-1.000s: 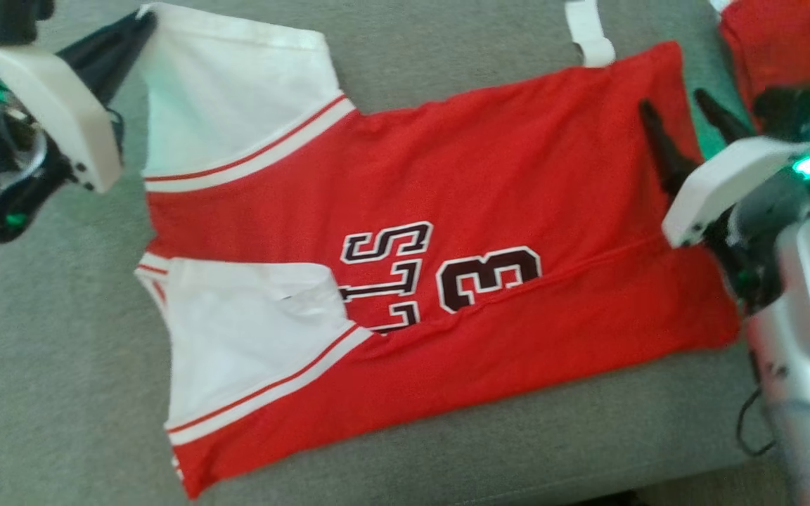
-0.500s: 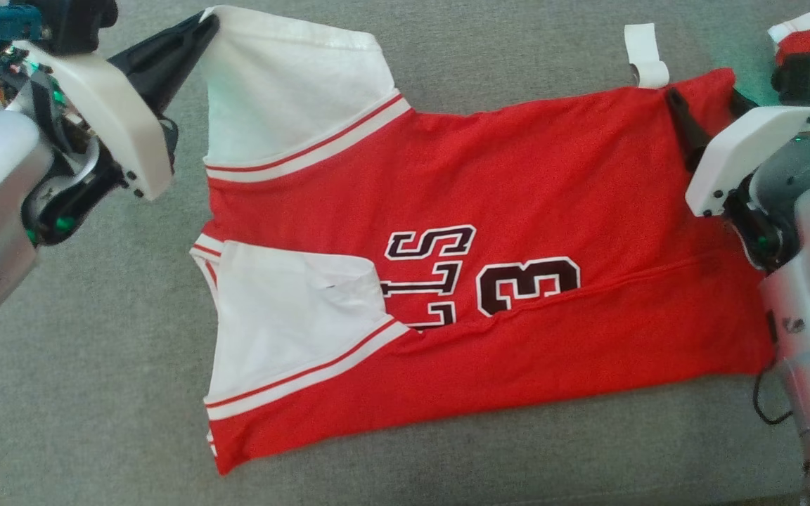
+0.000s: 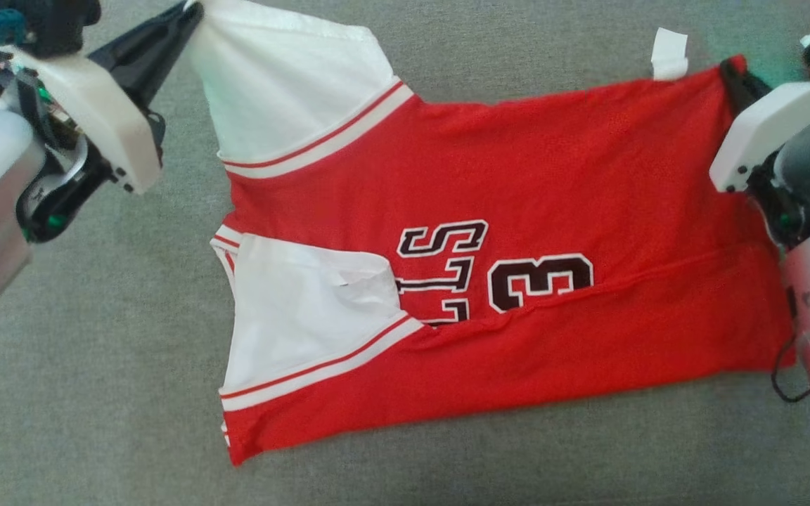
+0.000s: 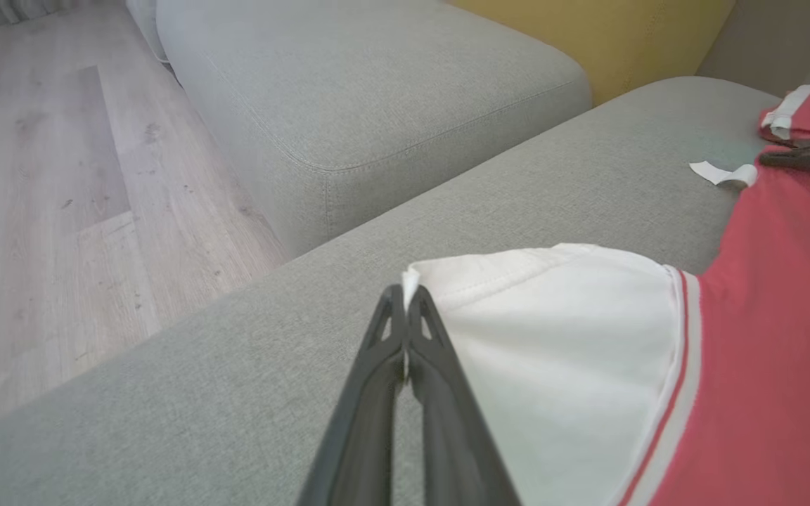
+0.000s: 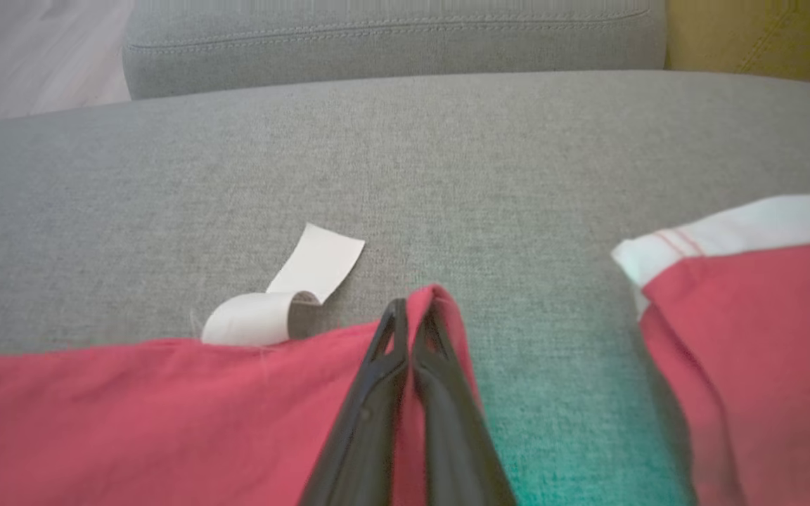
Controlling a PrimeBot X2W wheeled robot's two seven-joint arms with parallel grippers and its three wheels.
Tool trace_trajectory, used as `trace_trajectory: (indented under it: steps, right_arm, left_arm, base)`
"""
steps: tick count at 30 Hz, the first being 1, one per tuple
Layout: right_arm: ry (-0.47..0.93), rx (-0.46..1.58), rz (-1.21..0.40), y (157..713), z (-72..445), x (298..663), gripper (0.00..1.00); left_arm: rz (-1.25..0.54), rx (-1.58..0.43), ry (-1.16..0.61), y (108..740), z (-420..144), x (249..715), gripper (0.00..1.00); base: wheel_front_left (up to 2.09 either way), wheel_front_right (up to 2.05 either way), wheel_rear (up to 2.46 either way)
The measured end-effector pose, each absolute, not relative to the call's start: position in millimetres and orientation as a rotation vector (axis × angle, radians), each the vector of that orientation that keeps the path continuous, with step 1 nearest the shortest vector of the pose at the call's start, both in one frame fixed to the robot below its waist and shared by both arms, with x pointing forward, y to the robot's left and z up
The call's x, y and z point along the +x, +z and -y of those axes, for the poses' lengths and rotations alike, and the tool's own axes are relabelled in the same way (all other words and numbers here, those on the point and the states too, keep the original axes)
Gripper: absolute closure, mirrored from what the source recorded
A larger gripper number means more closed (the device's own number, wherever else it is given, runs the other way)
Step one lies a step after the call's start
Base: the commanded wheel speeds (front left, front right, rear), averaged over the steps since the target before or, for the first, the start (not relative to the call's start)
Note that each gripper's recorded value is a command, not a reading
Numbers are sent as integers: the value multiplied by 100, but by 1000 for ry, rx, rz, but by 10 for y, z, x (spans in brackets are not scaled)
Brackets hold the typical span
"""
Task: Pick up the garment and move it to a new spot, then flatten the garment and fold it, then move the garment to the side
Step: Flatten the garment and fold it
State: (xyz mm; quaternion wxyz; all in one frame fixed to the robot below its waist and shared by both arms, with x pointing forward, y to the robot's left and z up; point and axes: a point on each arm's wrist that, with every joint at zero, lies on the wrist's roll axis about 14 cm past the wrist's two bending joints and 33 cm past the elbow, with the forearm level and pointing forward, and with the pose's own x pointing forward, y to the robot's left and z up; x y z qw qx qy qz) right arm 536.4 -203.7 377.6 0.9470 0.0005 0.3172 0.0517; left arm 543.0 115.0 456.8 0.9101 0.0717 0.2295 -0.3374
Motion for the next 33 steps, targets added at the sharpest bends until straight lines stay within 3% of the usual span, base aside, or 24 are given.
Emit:
trace_trajectory:
  steps: [10, 17, 33]
  right_arm:
    - [83, 23, -453, 4179, 2089, 5786, 100]
    - [89, 45, -381, 4367, 2129, 5816, 100]
    - [127, 77, -471, 4108, 2105, 4914, 100]
  left_arm:
    - [-183, 228, -653, 5059, -1303, 5827, 100]
    - [-146, 208, -662, 5171, -1272, 5735, 100]
    - [-217, 37, -638, 4807, -1377, 4538, 100]
  base:
    - [0, 0, 0]
    - [0, 0, 0]
    - [0, 0, 0]
